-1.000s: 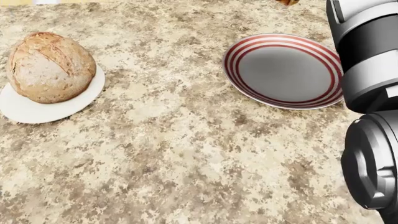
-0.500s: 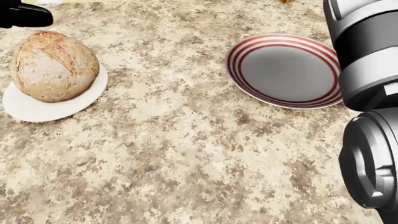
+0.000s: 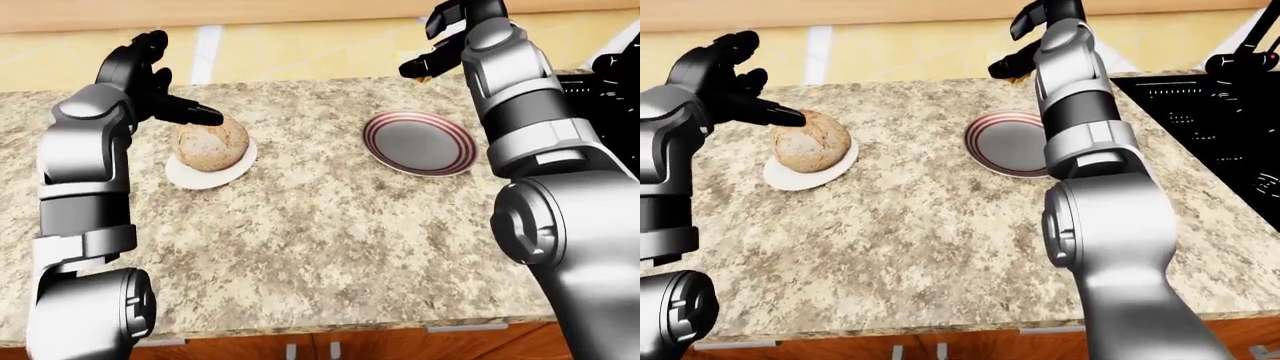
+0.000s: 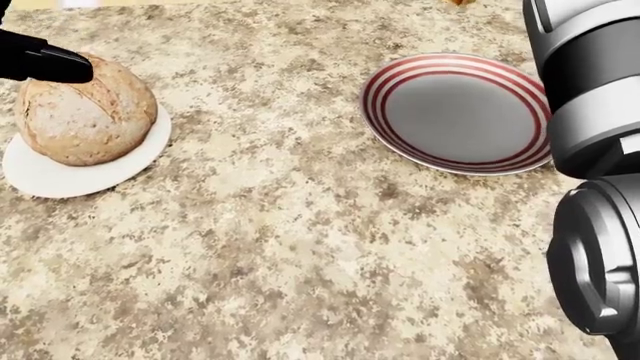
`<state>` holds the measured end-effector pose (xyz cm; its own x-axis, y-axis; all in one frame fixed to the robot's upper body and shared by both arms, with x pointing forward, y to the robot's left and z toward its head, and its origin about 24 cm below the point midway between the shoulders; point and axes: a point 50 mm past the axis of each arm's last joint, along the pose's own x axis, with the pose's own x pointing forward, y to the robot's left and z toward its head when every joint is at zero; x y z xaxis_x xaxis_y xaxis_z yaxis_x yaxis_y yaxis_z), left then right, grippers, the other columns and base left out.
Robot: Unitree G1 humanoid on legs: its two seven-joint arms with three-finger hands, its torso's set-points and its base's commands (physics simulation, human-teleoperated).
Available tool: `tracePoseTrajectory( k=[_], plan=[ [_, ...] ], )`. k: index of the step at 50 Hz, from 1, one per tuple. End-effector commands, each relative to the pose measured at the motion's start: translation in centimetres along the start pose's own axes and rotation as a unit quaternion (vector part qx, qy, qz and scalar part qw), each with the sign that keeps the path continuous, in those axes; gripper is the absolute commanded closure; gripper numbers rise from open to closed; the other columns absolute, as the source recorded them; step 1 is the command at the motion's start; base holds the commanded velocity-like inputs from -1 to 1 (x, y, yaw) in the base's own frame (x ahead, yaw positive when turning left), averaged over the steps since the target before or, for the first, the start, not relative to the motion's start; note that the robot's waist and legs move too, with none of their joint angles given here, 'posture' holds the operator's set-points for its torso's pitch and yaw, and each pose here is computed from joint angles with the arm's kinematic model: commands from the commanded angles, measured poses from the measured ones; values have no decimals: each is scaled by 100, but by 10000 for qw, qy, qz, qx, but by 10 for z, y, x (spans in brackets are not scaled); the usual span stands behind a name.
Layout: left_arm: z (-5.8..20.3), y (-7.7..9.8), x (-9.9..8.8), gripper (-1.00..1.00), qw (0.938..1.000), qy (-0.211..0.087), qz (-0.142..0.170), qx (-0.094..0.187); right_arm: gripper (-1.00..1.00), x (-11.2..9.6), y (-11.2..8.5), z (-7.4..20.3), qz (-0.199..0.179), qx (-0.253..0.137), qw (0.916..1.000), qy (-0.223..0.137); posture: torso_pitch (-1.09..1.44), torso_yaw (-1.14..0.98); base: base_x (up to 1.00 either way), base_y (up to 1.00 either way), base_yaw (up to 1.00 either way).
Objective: Place all breads on the cutting board.
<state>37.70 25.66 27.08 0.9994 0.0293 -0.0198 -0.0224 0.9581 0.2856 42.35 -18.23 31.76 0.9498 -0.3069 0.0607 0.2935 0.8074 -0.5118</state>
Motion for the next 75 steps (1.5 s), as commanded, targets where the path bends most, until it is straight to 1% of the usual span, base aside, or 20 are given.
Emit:
tracePoseTrajectory(
  k=[1,9,14,22,27,34,35,38,39,40,44,45,47,51,56,62,70,75],
  plan=[
    [23,7,-5,-100,9988,-459,105,144,100,-5,-15,27,-235,111,9984,-506,0,0,0,0,0],
    [16,4,-3,-100,9989,-377,31,260,100,-5,-17,26,-252,123,9984,-499,0,0,0,0,0],
    [9,2,-2,-100,9987,-337,-16,390,100,-4,-15,24,-242,134,9984,-488,0,0,0,0,0],
    [9,1,-1,-100,9980,-340,-38,536,100,-4,-16,21,-248,156,9984,-473,0,0,0,0,0],
    [10,2,-2,-100,9976,-349,16,596,100,-4,-17,22,-259,166,9984,-471,0,0,0,0,0],
    [8,1,0,-99,9968,-358,-23,718,100,-4,-17,20,-266,183,9984,-460,0,0,0,0,0],
    [8,1,0,-88,9968,-353,-23,717,100,-4,-17,20,-267,186,9984,-464,0,0,0,0,0],
    [7,1,0,-87,9964,-341,-42,777,100,-4,-18,20,-272,194,9984,-461,0,0,0,0,0],
    [7,2,1,-82,9963,-339,-44,790,100,-4,-18,20,-276,201,9984,-460,0,0,0,0,0],
    [8,2,1,-73,9962,-341,-40,795,100,-4,-18,20,-277,201,9984,-461,0,0,0,0,0],
    [6,1,2,-62,9958,-324,-47,853,100,-4,-20,20,-293,207,9983,-464,0,0,0,0,0],
    [6,1,3,-53,9956,-321,-44,874,100,-4,-21,20,-300,216,9983,-461,0,0,0,0,0],
    [5,1,4,-53,9954,-322,-51,903,100,-4,-21,19,-307,214,9983,-454,0,0,0,0,0],
    [4,-1,6,-62,9947,-322,-46,970,100,-4,-21,19,-310,217,9983,-447,0,0,0,0,0],
    [4,-1,6,-60,9938,-320,-53,1064,100,-4,-23,19,-314,226,9982,-447,0,0,0,0,0],
    [3,-3,7,-61,9937,-332,-60,1070,100,-4,-23,17,-316,220,9983,-439,0,0,0,0,0],
    [-2,1,10,-65,9912,-341,17,1279,100,-4,-22,17,-300,221,9983,-443,0,0,0,0,0],
    [-3,4,13,-68,9905,-323,75,1335,100,-3,-20,15,-284,222,9984,-436,0,0,0,0,0]
  ],
)
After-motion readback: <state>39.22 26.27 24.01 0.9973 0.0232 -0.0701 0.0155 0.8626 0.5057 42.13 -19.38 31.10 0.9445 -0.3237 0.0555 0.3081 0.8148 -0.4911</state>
